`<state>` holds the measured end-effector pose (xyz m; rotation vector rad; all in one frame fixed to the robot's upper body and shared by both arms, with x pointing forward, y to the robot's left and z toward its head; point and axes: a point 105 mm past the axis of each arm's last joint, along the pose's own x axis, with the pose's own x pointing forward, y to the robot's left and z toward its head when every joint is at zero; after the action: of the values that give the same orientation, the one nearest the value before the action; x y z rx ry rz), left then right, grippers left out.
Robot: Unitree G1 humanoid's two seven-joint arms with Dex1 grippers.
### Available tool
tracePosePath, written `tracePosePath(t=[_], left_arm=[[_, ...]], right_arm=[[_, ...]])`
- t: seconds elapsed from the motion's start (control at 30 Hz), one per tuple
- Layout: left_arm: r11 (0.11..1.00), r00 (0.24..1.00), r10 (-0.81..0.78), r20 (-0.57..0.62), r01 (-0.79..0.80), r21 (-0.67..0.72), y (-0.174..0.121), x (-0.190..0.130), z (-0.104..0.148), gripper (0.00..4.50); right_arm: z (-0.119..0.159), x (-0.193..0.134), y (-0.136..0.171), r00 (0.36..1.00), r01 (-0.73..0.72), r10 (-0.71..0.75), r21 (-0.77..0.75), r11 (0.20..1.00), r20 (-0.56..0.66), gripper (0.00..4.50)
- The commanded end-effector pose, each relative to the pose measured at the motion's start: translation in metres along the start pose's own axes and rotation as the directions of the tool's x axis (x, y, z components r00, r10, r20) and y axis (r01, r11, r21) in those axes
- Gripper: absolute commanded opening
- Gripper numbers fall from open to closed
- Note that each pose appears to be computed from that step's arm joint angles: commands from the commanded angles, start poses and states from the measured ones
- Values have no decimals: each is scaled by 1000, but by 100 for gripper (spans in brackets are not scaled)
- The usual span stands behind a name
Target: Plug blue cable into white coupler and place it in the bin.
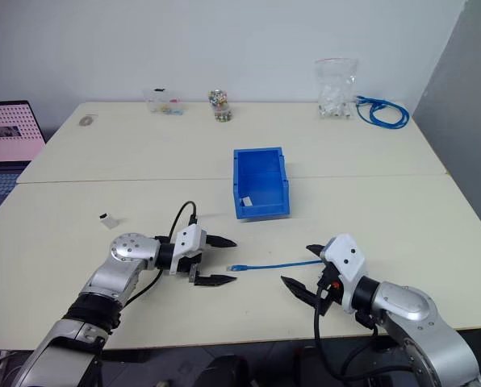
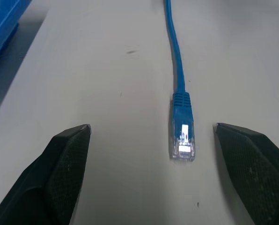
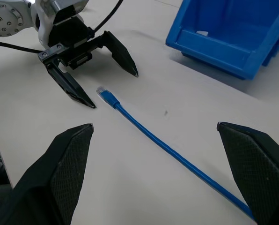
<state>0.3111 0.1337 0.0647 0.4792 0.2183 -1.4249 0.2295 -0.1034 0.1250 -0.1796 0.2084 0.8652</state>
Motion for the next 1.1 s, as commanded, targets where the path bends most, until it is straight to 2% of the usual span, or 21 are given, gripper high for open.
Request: tracePosePath(t=[0.03,0.43,0.67,0.83,0.9,0.93,0.97,1.03,1.1], left_arm=[[995,995,-97,-38,98,9,-13,6,-8,431],[989,984,-147,-100,146,-18,-35,-12,-24,189],[992,986,-119,-113,114,-45,-32,-18,-27,32],[994,991,-105,-88,102,-43,-31,-13,-21,22],[992,998,-33,-52,27,-126,-20,-7,-13,22],[978,999,10,-33,-17,-209,-14,-5,-10,22],[930,998,57,13,-48,-364,-7,-4,1,22],[817,991,40,129,42,-576,-11,-4,32,22],[714,975,25,222,138,-687,-16,-5,58,22]], right_arm=[[9,-7,4,999,30,-28,-32,999,35,449],[10,-1,8,998,37,-37,-10,999,52,450],[10,1,9,998,26,-26,-8,1000,53,450],[11,4,10,998,17,-17,-8,1000,59,450],[13,5,10,998,17,-17,-1,1000,65,450],[13,5,11,998,19,-19,2,1000,67,450],[15,2,8,996,33,-36,35,999,80,450],[16,-5,6,994,20,-37,156,988,106,450],[12,-9,10,992,-46,0,369,928,123,450]])
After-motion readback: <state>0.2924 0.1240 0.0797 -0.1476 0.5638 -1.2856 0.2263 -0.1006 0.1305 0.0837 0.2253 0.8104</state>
